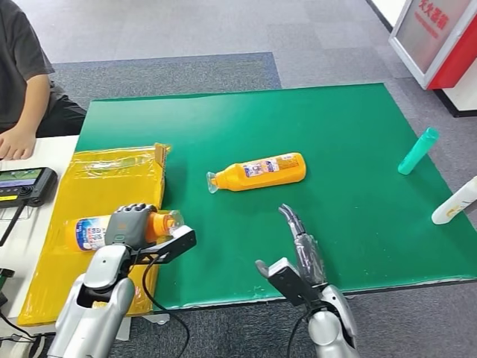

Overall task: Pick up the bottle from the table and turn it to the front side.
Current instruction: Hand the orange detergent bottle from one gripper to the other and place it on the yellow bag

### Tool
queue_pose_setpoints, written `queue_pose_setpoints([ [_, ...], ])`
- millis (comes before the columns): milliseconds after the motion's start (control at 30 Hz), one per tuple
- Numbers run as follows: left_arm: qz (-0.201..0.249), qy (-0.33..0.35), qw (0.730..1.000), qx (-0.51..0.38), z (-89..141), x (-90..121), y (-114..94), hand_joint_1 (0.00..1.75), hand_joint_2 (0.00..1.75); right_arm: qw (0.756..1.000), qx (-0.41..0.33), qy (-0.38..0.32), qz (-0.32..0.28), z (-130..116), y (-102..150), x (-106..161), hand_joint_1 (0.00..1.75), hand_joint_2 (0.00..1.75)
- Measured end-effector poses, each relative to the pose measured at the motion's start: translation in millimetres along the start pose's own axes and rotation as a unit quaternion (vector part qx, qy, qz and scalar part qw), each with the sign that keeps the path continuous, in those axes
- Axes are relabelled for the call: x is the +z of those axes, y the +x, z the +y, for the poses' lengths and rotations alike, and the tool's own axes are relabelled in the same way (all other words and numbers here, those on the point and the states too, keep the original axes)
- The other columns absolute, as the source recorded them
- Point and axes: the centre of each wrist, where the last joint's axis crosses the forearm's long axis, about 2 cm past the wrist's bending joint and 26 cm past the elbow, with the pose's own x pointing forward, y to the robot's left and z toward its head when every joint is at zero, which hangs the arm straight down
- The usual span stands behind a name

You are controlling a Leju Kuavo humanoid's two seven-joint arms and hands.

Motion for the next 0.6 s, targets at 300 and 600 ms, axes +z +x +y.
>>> queue_pose_setpoints([
  [300,0.012,-0.022,0.999,-0.032,-15.2,-12.7,-16.3,0.65,1.75,1.000,-0.004,0.015,0.000,5.6,-1.9,-2.7,0.00,1.75],
  [600,-0.008,-0.010,1.000,-0.025,-23.0,-12.0,-13.2,0.00,0.00,1.000,-0.005,0.018,0.003,7.3,-3.2,-2.4,0.00,1.75],
])
